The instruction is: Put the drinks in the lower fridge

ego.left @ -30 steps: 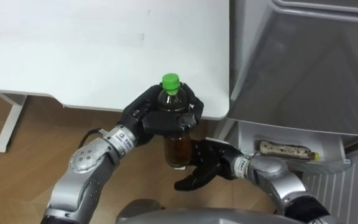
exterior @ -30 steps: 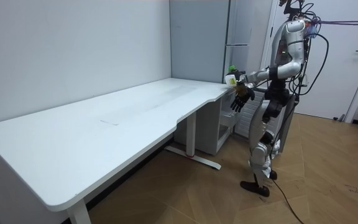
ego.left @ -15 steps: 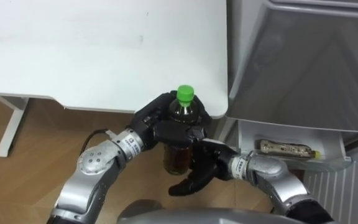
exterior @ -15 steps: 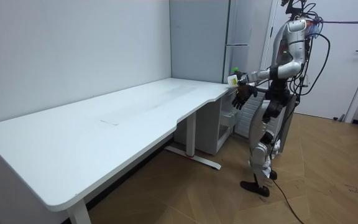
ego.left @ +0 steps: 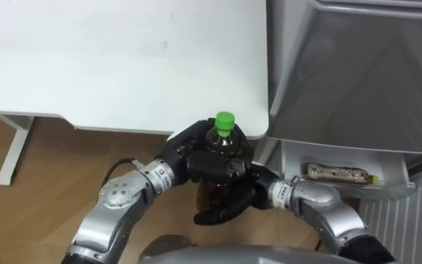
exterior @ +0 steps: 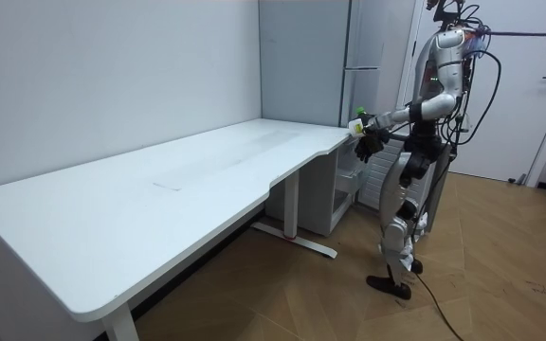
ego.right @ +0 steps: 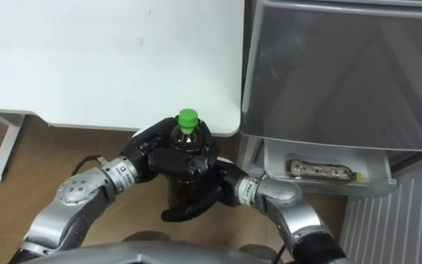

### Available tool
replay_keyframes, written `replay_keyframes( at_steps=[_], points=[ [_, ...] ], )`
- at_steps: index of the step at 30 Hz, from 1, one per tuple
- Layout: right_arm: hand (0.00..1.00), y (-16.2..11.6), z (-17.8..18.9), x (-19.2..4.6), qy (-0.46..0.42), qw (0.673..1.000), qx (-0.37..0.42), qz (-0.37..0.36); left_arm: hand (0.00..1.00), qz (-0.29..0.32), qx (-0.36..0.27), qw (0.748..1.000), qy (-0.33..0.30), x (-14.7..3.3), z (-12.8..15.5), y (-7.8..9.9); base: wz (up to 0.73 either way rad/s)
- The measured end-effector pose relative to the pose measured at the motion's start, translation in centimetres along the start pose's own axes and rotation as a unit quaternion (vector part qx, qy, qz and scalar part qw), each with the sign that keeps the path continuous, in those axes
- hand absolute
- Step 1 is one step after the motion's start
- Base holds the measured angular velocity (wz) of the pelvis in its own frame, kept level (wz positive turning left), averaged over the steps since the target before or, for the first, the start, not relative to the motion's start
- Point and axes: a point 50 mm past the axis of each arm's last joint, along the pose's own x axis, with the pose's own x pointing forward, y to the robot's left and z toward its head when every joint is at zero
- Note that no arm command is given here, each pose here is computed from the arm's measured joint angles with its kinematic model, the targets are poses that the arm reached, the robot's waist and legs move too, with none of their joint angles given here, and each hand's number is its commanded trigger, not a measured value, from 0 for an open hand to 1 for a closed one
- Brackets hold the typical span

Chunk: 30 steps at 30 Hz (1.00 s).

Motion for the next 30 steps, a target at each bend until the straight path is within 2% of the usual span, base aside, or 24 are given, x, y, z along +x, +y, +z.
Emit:
replay_keyframes(
  at_steps=[20,21,22,23,24,30],
  points=[
    [1.00,0.00,-0.15,-0.31,0.001,1.000,-0.004,0.001,1.00,0.001,-0.046,0.999,-0.017,0.23,-0.04,-0.04,-0.01],
    [1.00,0.00,-0.17,-0.31,0.001,1.000,-0.004,0.001,0.71,0.001,-0.046,0.999,-0.018,0.23,-0.04,-0.04,0.00],
    [1.00,0.00,-0.17,-0.31,0.001,1.000,-0.004,0.001,0.51,0.001,-0.047,0.999,-0.018,0.23,-0.03,-0.04,-0.05],
    [1.00,-0.01,-0.18,-0.32,0.001,1.000,-0.003,0.001,0.20,0.001,-0.049,0.999,-0.019,0.23,-0.01,-0.03,-0.04],
    [1.00,-0.01,-0.19,-0.32,0.001,1.000,-0.002,0.001,0.00,0.001,-0.052,0.998,-0.021,0.22,0.01,-0.01,-0.04],
    [1.00,-0.14,-0.18,-0.45,0.000,1.000,-0.001,-0.002,0.00,0.002,-0.047,0.999,-0.022,0.15,0.22,0.30,-0.04]
  ],
)
